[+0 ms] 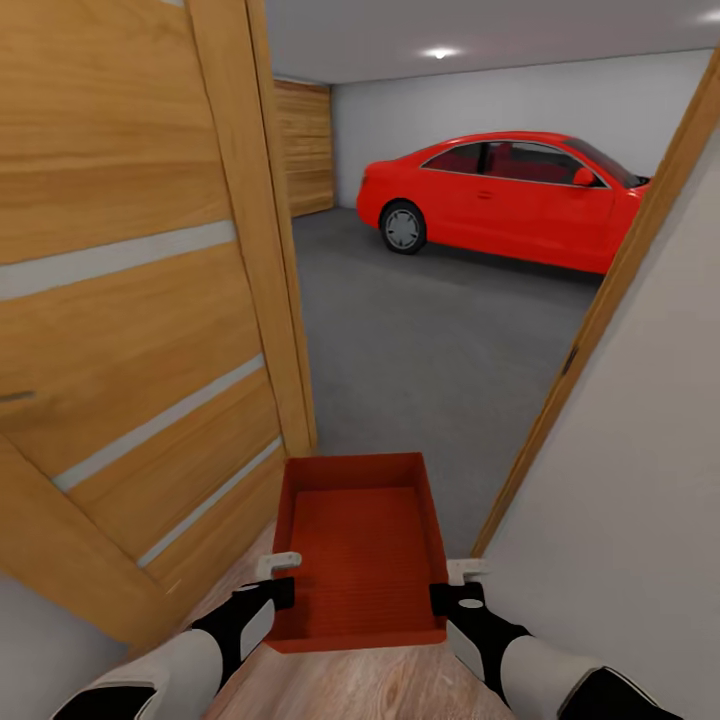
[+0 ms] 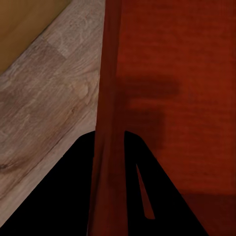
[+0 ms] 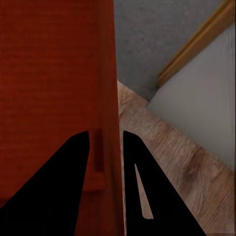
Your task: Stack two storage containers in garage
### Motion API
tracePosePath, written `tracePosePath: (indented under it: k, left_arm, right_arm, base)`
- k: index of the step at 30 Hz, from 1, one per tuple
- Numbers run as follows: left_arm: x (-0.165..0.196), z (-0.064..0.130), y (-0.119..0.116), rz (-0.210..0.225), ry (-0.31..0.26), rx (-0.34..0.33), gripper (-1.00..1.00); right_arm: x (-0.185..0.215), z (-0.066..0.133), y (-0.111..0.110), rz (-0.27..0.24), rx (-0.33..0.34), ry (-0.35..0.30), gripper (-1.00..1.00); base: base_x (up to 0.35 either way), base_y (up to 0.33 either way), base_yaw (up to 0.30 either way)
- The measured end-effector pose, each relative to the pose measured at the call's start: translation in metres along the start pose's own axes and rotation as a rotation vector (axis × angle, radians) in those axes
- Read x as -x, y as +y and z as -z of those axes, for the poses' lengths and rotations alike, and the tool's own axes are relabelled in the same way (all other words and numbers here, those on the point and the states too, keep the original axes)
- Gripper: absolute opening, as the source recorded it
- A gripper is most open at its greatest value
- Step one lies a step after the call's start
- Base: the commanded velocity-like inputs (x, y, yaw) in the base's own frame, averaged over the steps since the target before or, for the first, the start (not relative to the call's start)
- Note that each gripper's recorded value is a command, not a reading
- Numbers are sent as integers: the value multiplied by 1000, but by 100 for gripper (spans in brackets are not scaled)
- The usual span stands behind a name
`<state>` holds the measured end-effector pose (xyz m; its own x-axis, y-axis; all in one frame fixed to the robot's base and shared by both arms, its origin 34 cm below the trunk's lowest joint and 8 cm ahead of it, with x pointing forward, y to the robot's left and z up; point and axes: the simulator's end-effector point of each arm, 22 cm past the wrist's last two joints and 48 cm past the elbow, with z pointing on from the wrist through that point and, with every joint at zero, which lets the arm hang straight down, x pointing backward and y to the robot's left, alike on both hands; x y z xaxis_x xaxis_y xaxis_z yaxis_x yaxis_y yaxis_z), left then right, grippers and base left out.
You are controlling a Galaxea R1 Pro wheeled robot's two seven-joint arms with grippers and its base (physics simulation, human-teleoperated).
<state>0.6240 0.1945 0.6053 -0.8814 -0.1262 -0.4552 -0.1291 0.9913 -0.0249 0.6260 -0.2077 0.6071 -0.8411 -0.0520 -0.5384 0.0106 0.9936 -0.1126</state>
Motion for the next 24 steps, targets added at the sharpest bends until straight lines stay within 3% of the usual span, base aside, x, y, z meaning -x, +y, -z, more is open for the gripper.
tracePosePath:
  k: [10, 20, 24]
  left_arm:
    - [0, 1, -6, -1, -2, 8, -100]
    - [-1, 1, -4, 0, 2, 7, -100]
    - [-2, 0, 0, 1, 3, 2, -100]
  right_arm:
    - [0, -2, -6, -3, 8, -2, -100]
    - [-1, -1, -4, -1, 6, 2, -100]
    - [-1, 0, 0, 2, 1, 3, -100]
  base:
    - [0, 18, -119]
    - [0, 285, -1]
    - [0, 101, 0]
